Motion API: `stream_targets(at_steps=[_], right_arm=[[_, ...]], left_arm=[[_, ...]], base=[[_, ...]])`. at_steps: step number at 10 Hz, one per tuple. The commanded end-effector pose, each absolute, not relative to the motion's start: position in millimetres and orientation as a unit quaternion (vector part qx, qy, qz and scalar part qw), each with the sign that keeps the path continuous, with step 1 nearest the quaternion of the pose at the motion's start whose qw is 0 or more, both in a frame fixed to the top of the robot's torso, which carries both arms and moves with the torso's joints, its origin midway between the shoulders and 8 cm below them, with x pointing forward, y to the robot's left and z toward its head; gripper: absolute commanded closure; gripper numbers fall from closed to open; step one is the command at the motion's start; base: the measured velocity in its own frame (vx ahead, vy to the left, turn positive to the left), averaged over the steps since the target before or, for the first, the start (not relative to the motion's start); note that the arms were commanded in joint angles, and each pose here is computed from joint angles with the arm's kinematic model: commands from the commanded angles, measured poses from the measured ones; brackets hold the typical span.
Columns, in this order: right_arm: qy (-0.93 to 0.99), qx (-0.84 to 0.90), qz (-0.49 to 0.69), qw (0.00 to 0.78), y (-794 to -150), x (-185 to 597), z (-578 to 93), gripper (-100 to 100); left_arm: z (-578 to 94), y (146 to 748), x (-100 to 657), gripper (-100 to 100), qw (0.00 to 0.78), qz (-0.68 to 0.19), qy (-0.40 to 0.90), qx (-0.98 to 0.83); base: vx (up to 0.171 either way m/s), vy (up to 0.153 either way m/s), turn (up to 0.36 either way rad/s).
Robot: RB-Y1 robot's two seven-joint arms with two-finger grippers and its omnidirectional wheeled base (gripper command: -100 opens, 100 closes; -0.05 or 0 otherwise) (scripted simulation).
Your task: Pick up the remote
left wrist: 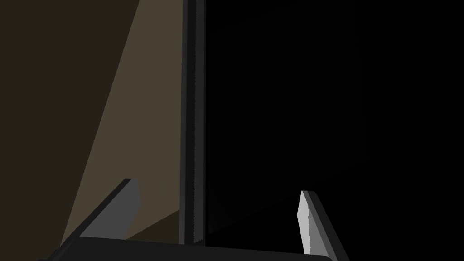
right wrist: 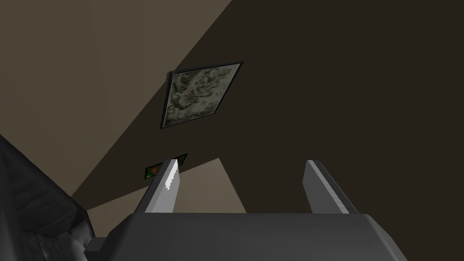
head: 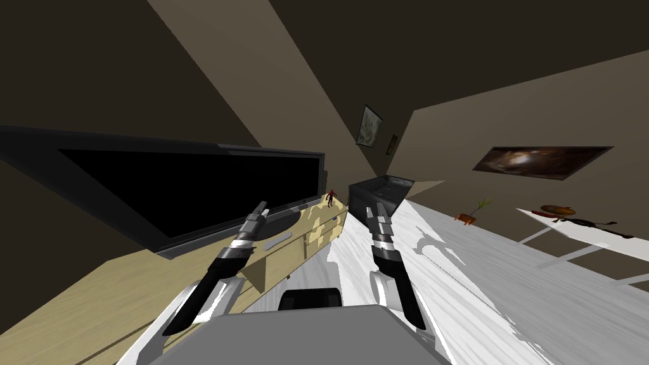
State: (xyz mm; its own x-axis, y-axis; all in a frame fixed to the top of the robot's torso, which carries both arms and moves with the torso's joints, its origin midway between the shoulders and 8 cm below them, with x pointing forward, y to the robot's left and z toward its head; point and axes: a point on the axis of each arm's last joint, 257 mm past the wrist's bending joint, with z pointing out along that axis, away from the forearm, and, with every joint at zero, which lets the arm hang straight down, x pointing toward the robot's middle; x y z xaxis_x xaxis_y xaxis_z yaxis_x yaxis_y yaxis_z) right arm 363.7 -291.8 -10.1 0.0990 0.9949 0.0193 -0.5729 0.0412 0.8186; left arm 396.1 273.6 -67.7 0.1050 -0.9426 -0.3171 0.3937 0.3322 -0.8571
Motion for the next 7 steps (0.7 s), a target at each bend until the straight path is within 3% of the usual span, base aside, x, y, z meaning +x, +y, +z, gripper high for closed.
stream_targets(at_steps=[1, 7], right_arm=[[0.303, 0.348, 0.599, 0.655, -292, 364, -10, 0], [0.303, 0.348, 0.599, 0.655, -292, 364, -10, 0]], left_arm=[[-77, 279, 401, -100, 0.671, -0.486, 0.462, -0.316], [-136, 317, 428, -100, 0.621, -0.452, 0.503, -0.397]], base=[[-0.020, 0.008, -0.004], [-0.026, 0.009, -0.011]])
